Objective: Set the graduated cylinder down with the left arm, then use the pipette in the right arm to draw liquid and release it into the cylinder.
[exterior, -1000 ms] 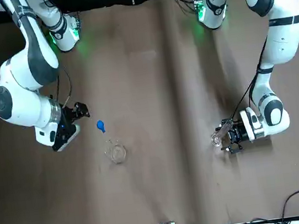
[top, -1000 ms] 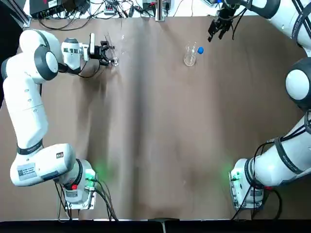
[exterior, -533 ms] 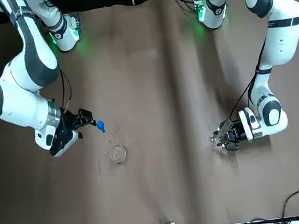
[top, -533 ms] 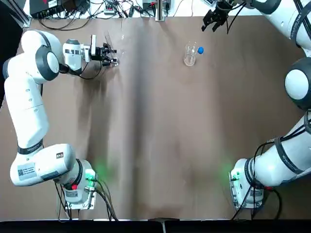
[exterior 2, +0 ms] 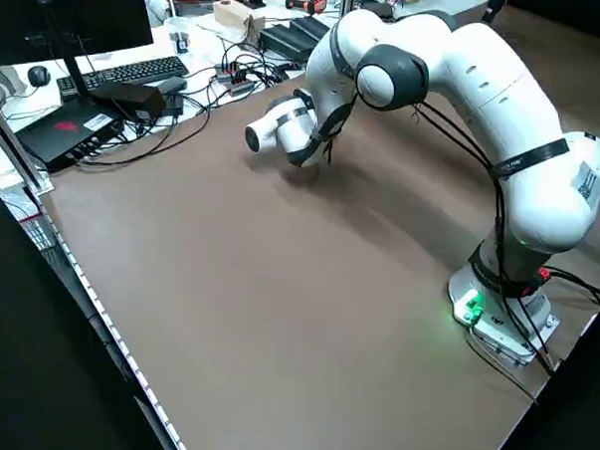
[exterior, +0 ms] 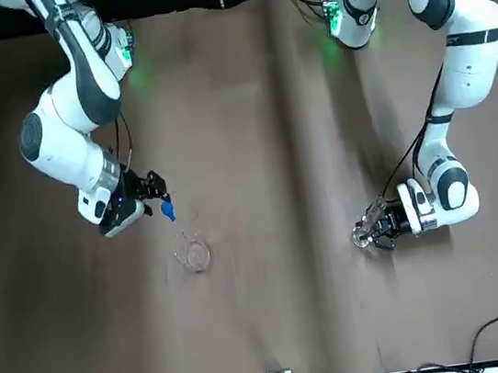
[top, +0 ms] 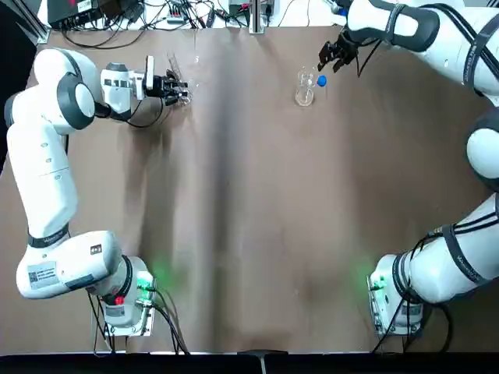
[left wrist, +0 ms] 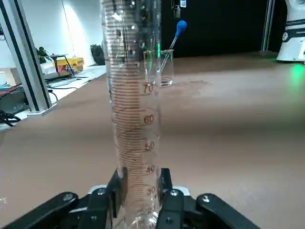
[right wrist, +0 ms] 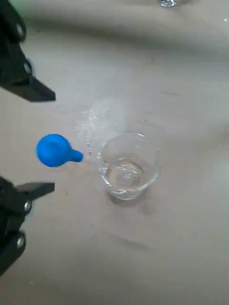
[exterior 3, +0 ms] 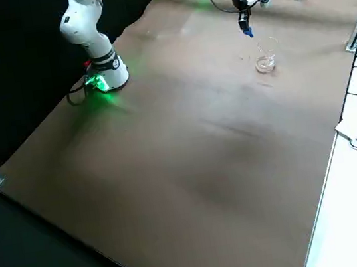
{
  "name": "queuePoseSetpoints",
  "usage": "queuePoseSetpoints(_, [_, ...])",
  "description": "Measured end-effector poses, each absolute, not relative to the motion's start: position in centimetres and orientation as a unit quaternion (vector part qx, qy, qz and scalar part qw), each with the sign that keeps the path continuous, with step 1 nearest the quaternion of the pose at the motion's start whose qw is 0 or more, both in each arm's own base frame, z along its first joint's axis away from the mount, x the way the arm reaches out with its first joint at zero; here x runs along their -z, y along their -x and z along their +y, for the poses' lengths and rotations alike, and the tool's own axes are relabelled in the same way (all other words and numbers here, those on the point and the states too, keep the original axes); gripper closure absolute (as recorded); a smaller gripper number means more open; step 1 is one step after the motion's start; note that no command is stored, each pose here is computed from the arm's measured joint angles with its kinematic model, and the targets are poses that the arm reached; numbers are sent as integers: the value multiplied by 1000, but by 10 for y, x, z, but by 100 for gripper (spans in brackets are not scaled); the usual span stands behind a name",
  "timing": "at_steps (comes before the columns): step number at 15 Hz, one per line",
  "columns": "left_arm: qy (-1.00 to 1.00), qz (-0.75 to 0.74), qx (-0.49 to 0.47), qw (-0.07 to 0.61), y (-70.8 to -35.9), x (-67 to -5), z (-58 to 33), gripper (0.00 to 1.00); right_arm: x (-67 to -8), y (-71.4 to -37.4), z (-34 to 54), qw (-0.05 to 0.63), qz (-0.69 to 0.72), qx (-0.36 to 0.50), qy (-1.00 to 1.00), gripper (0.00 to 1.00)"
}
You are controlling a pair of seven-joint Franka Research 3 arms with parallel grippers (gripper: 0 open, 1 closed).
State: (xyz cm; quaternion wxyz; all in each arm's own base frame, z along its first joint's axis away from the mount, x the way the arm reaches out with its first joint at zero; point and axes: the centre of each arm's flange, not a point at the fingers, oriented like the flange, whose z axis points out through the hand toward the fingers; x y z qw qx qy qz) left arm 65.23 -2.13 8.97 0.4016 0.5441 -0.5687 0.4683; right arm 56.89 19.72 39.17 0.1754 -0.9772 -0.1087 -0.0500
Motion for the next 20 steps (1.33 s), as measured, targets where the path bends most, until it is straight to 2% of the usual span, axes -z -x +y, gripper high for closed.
queuePoseSetpoints(1, [-544, -569, -468, 402, -652, -90, -21, 65, -390, -564, 197, 175, -106, 48, 978, 28])
queuePoseSetpoints(3, [-544, -569, -468, 402, -652, -90, -21, 66, -387, -556, 195, 174, -94, 46, 979, 30])
queuePoseSetpoints(5, [-545, -567, -470, 402, -653, -90, -22, 66, -386, -554, 200, 173, -78, 51, 980, 38])
queuePoseSetpoints(11, [-549, -531, -482, 429, -662, -105, -68, 66, -385, -554, 204, 172, -67, 62, 981, 41])
queuePoseSetpoints(20, [-586, -509, -471, 419, -664, -113, -174, 66, -364, -558, 202, 166, -60, 58, 983, 44])
